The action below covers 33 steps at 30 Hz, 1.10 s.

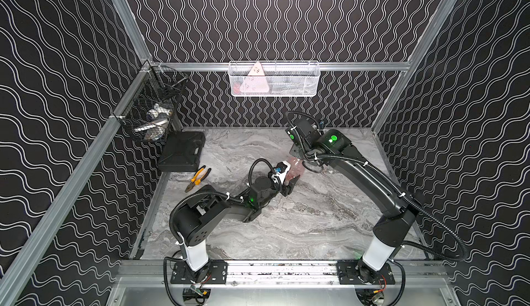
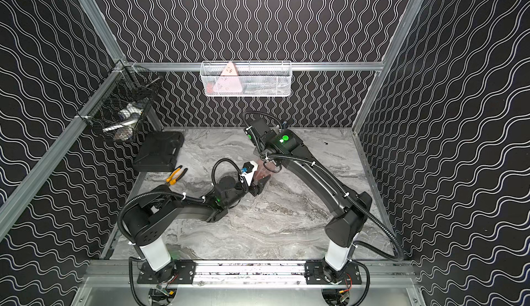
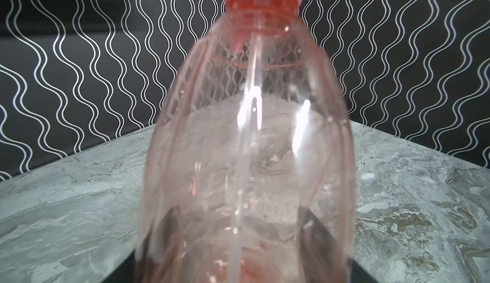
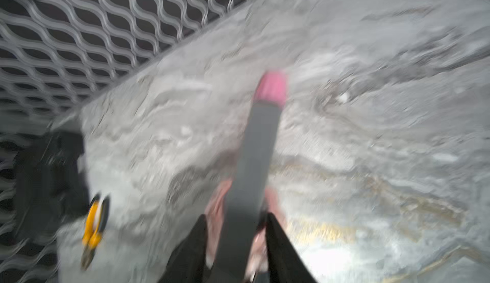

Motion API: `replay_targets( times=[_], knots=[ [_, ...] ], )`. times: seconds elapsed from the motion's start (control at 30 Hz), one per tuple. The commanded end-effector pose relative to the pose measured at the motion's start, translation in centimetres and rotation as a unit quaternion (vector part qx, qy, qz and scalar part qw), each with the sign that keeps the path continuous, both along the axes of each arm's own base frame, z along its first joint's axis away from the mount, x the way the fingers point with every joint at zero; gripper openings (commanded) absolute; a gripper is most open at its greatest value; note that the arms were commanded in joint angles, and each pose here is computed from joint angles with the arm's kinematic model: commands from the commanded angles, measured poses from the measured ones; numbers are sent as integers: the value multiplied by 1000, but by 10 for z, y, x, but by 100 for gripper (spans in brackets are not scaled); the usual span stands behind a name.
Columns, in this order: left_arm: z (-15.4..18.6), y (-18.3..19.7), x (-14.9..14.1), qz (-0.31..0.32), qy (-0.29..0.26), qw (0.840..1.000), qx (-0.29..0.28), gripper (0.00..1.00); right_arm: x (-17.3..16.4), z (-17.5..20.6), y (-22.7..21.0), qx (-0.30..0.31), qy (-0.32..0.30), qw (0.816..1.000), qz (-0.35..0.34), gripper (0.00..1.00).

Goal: Attach spray nozzles to spray bottles
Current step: Screw the spray nozzle on the spray bottle.

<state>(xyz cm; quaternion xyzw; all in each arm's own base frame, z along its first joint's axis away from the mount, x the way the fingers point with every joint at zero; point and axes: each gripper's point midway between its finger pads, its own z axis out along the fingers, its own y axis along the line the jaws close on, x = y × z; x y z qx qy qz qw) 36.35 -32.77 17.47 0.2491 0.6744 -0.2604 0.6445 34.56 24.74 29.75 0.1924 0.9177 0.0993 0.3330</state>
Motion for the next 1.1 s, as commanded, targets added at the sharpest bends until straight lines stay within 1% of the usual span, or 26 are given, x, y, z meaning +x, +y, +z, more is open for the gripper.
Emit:
replay_targets(
  times=[0.0,0.2,0.33,0.37,0.43,0.5,0.53,0.6,0.63,0.7,0.77,0.8,0.93,1.07],
  knots=[
    [29,-5,-7,-24,-46,998,-31,38,-11,13,1,10,14,1000,23,52],
    [23,-5,-12,-43,-37,998,-42,38,-16,58,-18,-17,-37,998,45,69],
    [24,-2,-12,-55,-29,996,-65,38,-15,88,-32,-49,-81,993,76,75],
    [25,-2,-13,-60,-26,995,-72,38,-12,91,-37,-57,-91,991,83,78],
    [27,-2,-15,-73,-22,993,-86,38,1,92,-47,-53,-105,987,107,79],
    [31,-1,-18,-83,-22,991,-101,38,17,88,-58,-10,-121,983,140,79],
    [34,0,-20,-90,-21,990,-107,38,25,91,-65,22,-144,977,153,80],
    [39,1,-23,-104,-17,987,-122,38,36,97,-76,78,-193,963,173,86],
    [42,1,-23,-112,-12,985,-131,37,39,101,-77,112,-210,953,189,88],
    [46,3,-24,-130,-2,981,-147,37,44,102,-77,156,-222,938,215,92],
    [49,4,-25,-143,5,977,-158,37,50,100,-73,189,-227,926,236,98],
    [49,4,-26,-147,7,976,-159,37,52,98,-70,202,-223,921,246,99],
    [50,2,-28,-158,11,975,-158,37,59,85,-49,242,-199,904,289,100],
    [52,1,-30,-166,16,973,-160,37,63,71,-38,261,-185,897,305,100]
  ],
)
